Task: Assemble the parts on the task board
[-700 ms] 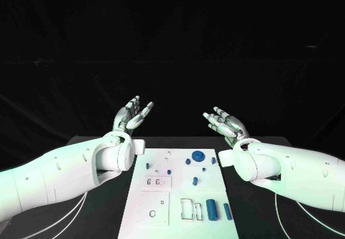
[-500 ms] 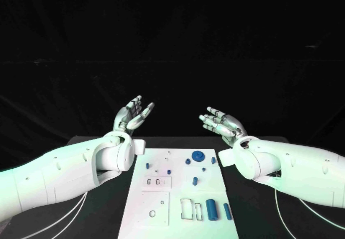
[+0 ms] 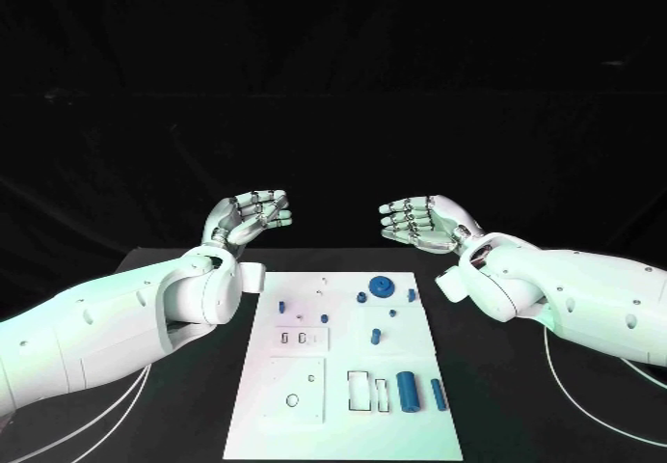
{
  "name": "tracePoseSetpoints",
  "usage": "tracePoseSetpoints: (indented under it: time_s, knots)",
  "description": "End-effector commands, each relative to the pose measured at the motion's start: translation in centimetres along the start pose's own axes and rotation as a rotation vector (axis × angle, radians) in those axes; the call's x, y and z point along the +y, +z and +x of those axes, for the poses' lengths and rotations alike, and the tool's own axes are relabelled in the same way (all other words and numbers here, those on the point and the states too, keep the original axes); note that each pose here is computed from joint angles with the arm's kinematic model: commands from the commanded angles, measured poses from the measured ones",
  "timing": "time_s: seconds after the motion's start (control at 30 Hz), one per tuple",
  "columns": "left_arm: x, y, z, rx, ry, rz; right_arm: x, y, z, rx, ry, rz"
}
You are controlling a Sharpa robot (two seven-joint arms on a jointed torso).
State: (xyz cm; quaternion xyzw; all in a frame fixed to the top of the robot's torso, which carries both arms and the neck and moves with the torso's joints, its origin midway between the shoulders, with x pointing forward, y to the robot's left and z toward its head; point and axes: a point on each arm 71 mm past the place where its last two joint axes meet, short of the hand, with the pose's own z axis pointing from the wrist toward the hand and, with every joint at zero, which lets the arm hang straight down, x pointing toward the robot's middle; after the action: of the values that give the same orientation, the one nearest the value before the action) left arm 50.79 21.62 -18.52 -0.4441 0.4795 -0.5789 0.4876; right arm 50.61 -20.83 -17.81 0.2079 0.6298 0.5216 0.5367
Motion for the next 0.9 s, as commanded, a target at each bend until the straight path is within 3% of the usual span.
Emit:
tracePoseSetpoints:
  time_s: [0.03, 0.23, 0.43, 0.7, 0.9]
  knots:
    - [-0.31, -0.28, 0.66, 0.111, -0.01, 0.011, 0.3, 0.0, 0.5, 0.107, -0.236, -0.043]
    - [-0.72, -1.14, 0.71, 0.169, 0.005, 0.003, 0.6, 0.1, 0.6, 0.165, -0.391, -0.047]
    - [-1.31, -2.37, 0.91, 0.22, 0.005, -0.013, 0.6, 0.2, 1.1, 0.227, -0.605, -0.004]
    - [-2.28, -3.73, 1.26, 0.258, -0.009, -0.021, 0.9, 0.4, 2.1, 0.255, -0.784, 0.005]
    - [-2.81, -4.25, 1.64, 0.276, -0.019, -0.021, 1.1, 0.6, 2.8, 0.272, -0.85, 0.009]
